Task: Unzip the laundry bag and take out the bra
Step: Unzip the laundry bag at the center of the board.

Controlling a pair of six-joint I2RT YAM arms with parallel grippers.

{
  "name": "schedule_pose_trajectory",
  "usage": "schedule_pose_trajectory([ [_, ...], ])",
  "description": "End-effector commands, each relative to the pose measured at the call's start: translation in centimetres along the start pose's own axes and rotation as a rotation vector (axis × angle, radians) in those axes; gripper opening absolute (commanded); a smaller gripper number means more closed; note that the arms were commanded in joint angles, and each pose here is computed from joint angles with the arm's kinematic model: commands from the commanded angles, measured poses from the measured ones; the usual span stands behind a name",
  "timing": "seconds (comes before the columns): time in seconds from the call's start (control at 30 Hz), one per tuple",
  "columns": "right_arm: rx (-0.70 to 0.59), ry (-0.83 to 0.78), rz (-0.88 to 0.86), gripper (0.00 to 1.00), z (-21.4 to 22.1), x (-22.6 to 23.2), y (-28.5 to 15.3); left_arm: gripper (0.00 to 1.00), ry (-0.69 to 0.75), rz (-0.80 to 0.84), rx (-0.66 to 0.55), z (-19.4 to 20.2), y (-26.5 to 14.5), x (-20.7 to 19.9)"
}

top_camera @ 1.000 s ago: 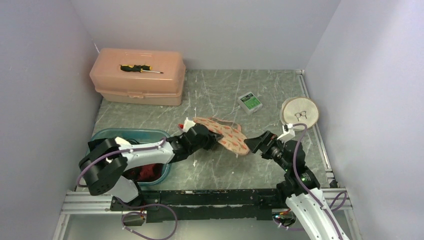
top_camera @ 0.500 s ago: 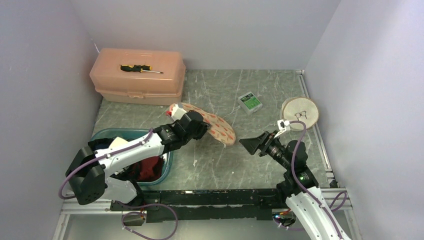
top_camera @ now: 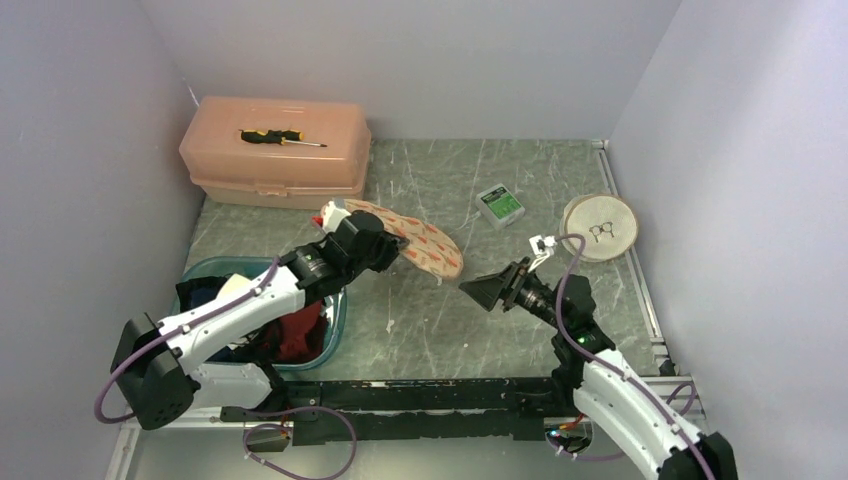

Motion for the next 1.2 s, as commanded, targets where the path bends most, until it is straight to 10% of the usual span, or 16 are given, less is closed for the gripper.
schedule_pose_trajectory([
  [0.0,-0.023,-0.172,-0.137,0.91,-0.5,4.0,1.3,0.03,-0.048,0.062,-0.056,-2.4,-1.2,-1.1],
  [1.17,-0.038,-0.166,-0.079,0.59,2.1,4.5,5.4,0.03,-0.109,0.285,0.07,-4.0,-1.0,-0.6],
])
Point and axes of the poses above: each gripper's point midway between its finger pads, its own y axis out along the fingers, its own x axis along the line the jaws close on, z = x × y, the point moved 9 cm from there along -y, back along the fingers, and after that the axes turned 15 degrees about y, right-handed, at the moved point
